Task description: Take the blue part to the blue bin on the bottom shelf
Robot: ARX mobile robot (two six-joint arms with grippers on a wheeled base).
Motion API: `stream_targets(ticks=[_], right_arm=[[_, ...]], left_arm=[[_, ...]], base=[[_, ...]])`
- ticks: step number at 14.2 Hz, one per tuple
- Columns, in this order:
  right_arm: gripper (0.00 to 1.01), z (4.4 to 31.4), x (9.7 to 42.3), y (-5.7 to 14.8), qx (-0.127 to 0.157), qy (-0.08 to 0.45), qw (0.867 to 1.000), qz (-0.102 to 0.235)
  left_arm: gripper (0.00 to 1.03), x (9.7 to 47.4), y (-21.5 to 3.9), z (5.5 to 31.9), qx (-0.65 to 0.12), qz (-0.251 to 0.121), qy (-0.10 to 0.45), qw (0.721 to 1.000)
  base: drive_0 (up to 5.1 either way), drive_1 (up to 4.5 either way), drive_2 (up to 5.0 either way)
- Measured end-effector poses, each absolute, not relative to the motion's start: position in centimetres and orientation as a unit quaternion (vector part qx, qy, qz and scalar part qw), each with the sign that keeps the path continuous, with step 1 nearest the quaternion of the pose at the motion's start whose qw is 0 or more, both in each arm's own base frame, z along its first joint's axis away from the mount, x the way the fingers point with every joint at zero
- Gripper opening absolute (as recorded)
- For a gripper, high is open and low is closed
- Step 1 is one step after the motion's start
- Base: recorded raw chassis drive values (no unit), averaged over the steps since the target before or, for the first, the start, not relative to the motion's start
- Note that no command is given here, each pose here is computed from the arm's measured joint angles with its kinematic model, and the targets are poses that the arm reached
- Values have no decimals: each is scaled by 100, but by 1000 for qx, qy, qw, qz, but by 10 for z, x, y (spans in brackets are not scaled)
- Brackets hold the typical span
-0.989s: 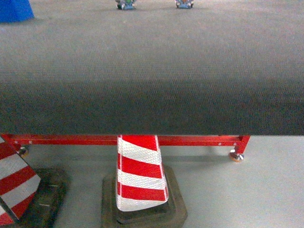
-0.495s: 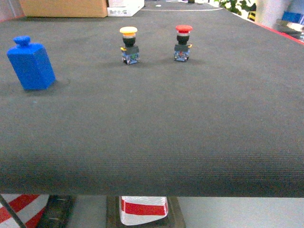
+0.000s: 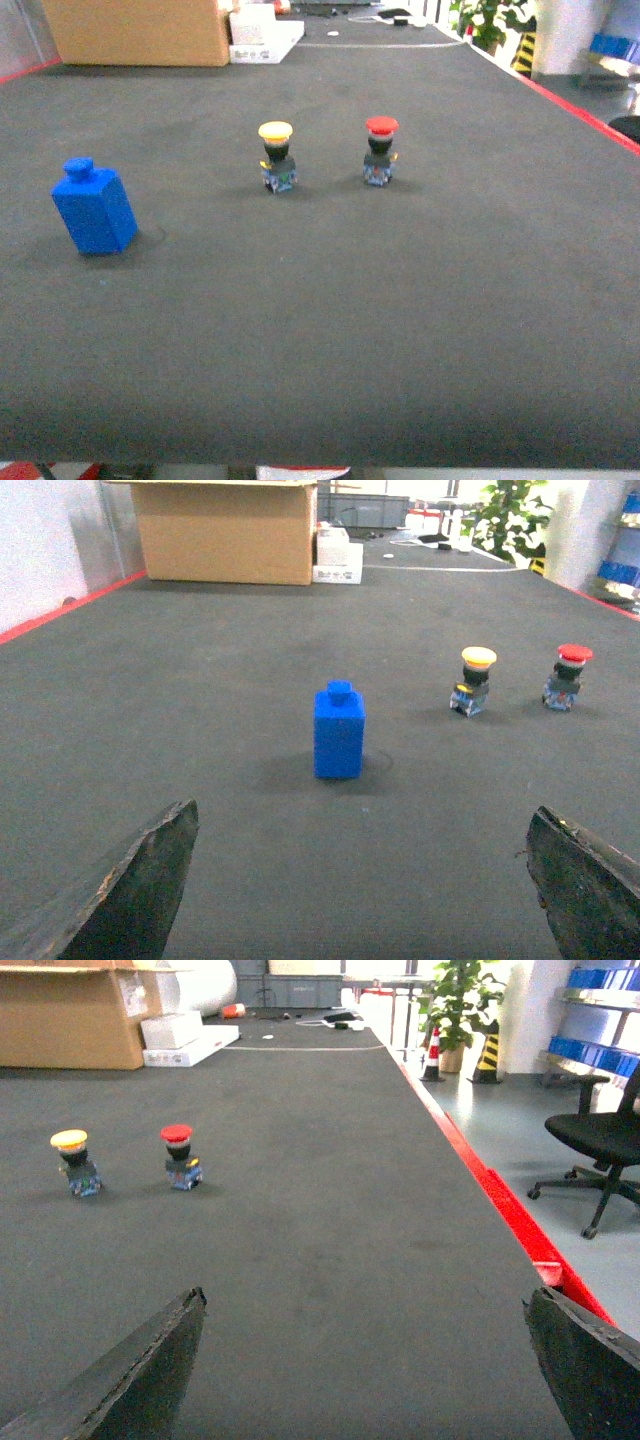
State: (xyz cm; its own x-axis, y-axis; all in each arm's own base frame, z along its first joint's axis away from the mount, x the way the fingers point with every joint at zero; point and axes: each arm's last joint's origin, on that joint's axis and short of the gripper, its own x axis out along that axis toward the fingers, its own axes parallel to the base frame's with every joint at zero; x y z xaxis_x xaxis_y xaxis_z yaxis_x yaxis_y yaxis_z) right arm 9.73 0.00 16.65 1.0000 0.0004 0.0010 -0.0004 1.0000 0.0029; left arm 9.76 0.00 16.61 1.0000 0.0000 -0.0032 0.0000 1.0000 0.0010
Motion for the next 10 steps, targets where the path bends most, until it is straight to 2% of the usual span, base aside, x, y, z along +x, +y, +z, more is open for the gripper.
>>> stream_targets(ticks=[7, 9, 10], right_arm=[[98, 167, 97, 0, 1, -1, 1000, 0], [98, 167, 97, 0, 1, -1, 1000, 0], [98, 167, 97, 0, 1, -1, 1000, 0]], left_arm=[[98, 98, 0, 165, -1, 5, 9, 1000], [98, 110, -12, 160, -23, 59, 63, 996], [98, 117, -18, 159, -26, 56, 67, 996]], base=[[0, 0, 0], [0, 0, 0], [0, 0, 0]])
